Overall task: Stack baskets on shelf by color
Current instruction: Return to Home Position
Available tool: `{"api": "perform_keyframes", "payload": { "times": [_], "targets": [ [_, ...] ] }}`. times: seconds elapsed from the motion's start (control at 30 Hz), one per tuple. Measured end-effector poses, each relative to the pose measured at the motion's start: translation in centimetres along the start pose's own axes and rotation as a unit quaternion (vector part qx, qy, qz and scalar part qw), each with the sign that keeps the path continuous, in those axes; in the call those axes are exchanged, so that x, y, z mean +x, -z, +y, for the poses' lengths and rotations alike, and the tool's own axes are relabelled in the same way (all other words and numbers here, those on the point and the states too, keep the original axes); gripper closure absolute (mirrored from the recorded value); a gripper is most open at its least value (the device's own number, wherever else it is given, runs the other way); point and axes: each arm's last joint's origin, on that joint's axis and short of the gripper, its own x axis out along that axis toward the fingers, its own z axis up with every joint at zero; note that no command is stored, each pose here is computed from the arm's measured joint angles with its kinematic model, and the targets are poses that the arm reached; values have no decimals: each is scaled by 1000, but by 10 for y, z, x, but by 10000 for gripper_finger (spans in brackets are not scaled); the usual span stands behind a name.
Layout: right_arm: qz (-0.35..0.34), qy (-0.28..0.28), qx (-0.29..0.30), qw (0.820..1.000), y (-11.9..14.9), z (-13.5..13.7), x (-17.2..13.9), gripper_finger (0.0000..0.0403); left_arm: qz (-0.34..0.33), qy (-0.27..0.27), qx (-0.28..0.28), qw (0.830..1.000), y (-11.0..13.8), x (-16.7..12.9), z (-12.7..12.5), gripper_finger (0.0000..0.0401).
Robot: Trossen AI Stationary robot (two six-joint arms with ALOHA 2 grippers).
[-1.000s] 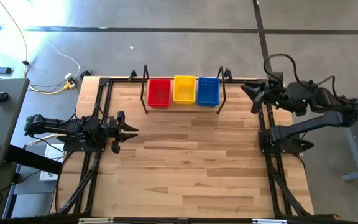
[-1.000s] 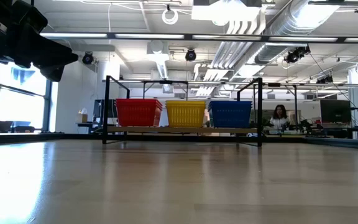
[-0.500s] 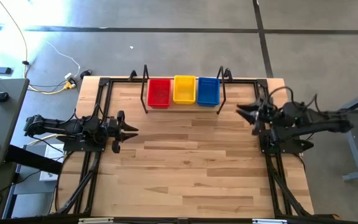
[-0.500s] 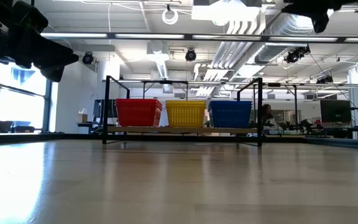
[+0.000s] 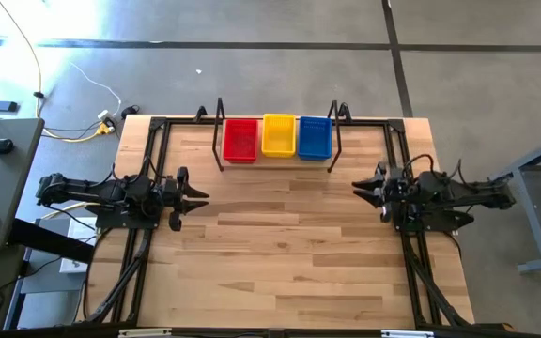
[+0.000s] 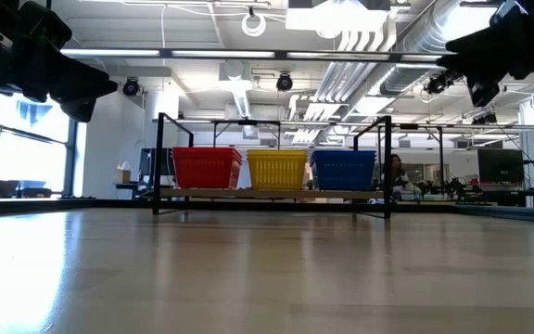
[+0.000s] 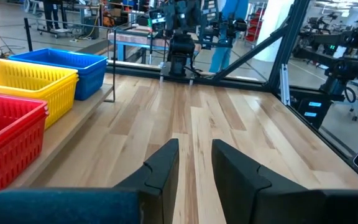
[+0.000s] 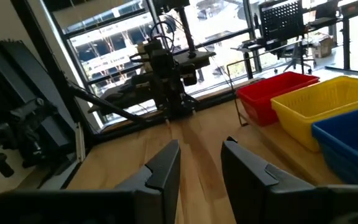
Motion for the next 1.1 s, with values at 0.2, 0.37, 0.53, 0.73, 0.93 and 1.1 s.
{"api": "perform_keyframes", "payload": {
  "times": [0.2,0.37,0.53,0.73,0.93,1.1],
  "targets": [
    [4,-2,4,1000,18,-5,3,300,0,0,0,1000,0,0,0,315],
    [9,-1,11,1000,31,-8,6,300,2,0,0,1000,0,0,0,315],
    [-6,-4,5,1000,33,-8,7,300,2,0,0,1000,0,0,0,315],
    [-3,-3,4,1000,33,-8,7,300,2,-1,0,1000,0,0,0,314],
    [-3,-3,3,1000,33,-8,7,300,2,-1,0,1000,0,0,0,314],
    [-2,-3,3,1000,34,-8,7,300,1,-2,0,1000,0,0,0,313]
  ]
}}
